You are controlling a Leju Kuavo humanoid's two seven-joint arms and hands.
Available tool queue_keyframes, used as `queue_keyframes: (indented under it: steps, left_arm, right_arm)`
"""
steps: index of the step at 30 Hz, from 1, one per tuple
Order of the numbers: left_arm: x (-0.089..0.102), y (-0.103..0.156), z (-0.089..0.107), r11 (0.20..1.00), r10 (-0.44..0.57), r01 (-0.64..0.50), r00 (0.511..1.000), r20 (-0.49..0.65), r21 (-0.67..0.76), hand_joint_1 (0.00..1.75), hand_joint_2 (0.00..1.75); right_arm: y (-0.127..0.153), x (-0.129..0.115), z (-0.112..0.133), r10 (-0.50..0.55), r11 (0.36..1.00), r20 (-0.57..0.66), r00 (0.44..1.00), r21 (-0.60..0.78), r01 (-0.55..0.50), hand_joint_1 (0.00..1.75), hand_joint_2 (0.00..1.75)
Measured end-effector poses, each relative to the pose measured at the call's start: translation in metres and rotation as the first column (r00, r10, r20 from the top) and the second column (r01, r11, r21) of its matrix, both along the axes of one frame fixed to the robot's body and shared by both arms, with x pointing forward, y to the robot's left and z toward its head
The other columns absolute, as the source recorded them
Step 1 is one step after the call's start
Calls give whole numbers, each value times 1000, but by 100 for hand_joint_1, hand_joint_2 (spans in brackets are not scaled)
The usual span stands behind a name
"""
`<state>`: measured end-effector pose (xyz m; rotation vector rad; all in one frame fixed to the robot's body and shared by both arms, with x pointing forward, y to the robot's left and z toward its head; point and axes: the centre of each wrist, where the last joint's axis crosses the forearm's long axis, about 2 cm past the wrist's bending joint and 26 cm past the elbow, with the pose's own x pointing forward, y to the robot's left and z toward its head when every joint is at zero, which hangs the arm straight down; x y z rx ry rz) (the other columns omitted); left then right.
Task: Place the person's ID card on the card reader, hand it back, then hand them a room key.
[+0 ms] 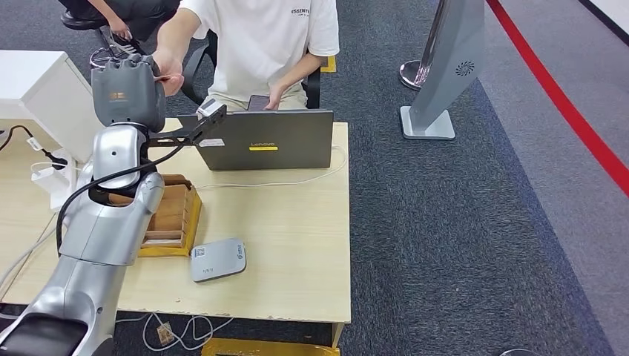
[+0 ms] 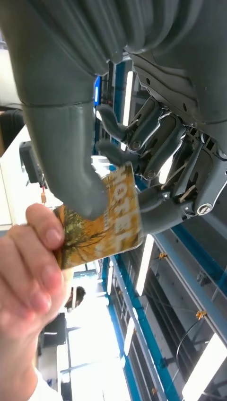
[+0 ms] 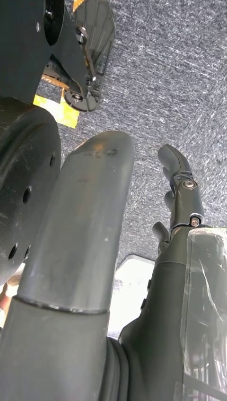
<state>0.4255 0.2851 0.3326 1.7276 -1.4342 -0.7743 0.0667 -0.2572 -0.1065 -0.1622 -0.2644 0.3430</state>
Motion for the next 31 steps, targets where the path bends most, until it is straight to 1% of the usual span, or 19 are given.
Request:
queue_keyframes:
  steps: [3,6,9,12,15,19,21,22,24,26,28,30,31]
  left_arm:
    - [0,1,-2,1000,-15,15,1000,-1,-8,0,175]
    - [-1,3,-6,998,-52,51,999,-6,-21,0,175]
    - [-6,9,-8,993,-103,102,995,-9,-51,0,175]
    - [-14,20,-9,983,-148,146,989,-4,-108,0,175]
    - [-21,30,-11,978,-144,144,990,7,-149,0,175]
    - [-25,36,-10,972,-144,145,989,19,-184,0,175]
    - [-28,41,-12,945,-206,205,978,23,-254,0,175]
    - [-32,47,-16,915,-254,251,967,33,-316,0,175]
    - [-47,69,-30,845,-323,326,943,81,-424,0,175]
    - [-68,108,-47,807,-321,345,938,134,-479,0,175]
    - [-97,163,-64,766,-290,336,941,173,-548,0,175]
    - [-138,232,-79,700,-230,324,946,228,-637,0,175]
    - [-150,249,-82,684,-212,324,946,247,-654,0,175]
  right_arm:
    - [0,0,0,0,1000,1,1000,0,0,0,0]
    - [0,0,0,-5,1000,0,1000,1,5,0,0]
    - [0,-1,0,-17,1000,0,1000,1,17,0,0]
    - [0,-1,0,-26,1000,-3,1000,0,26,0,0]
    - [0,-2,0,-28,1000,-3,1000,1,28,0,0]
    - [0,-2,0,-34,999,-2,999,2,34,0,0]
    - [0,-2,0,-43,999,3,999,6,43,0,0]
    - [0,-2,0,-49,999,6,999,8,49,0,0]
    - [0,-3,0,-60,998,10,998,12,59,0,0]
    - [-1,-5,-1,-67,998,7,998,13,66,0,0]
    - [-1,-8,-1,-73,997,4,997,10,73,0,0]
    - [-1,-11,-2,-78,997,1,997,5,78,0,0]
    - [-1,-11,-2,-79,997,0,997,3,79,0,0]
